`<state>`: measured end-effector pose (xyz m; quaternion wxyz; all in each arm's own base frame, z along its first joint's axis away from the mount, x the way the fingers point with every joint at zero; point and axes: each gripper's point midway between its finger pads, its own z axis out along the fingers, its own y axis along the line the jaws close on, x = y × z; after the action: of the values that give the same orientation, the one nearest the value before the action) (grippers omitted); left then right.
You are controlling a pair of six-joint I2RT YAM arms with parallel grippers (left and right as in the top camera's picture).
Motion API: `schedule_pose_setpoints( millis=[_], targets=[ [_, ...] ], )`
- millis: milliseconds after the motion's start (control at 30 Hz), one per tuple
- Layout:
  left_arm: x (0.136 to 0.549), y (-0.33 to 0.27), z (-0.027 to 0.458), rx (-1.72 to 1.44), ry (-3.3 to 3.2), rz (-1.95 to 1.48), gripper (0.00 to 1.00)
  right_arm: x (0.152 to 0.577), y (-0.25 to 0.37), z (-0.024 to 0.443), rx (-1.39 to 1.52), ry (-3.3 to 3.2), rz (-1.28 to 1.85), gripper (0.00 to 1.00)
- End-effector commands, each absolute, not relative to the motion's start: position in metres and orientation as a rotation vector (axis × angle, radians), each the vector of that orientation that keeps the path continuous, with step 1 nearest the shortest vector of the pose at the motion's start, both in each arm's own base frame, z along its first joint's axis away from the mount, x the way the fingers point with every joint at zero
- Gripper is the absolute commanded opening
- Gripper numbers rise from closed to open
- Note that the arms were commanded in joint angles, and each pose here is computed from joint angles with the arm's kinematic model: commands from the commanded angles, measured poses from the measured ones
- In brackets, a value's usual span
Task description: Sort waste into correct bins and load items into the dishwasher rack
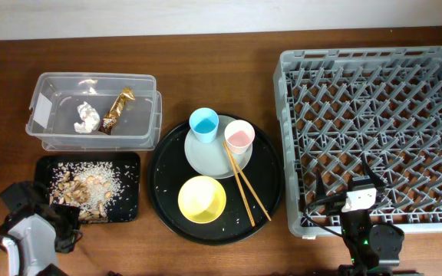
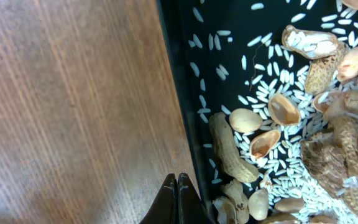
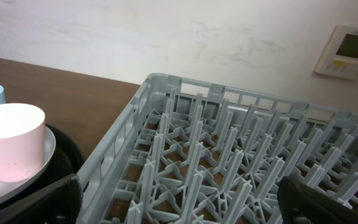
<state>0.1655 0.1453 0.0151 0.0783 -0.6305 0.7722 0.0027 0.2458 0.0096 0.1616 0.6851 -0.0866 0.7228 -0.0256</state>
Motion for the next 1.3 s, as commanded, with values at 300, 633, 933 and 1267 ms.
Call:
schedule_pose_setpoints(
  millis=[300,633,933,1267],
  targets=[
    [0.184,0.100,0.077,-1.495,2.373,-0.332,0.00,0.246,0.009,0.159,-0.195,1.625,-0.059,0.98],
    [0.243,0.003,0.214,-0.630,2.470,-0.524,0.30,0.246,0.009,0.159,-0.195,1.625,-0.059,0.98],
    [0.257,-0.059,0.139,-0.432,2.900,-0.579,0.99,0.246,0.009,0.159,-0.195,1.625,-0.059,0.98],
    [0.247,-0.093,0.137,-0.251,2.957,-0.612,0.99,0.246,0.009,0.159,-0.195,1.625,-0.059,0.98]
  ],
)
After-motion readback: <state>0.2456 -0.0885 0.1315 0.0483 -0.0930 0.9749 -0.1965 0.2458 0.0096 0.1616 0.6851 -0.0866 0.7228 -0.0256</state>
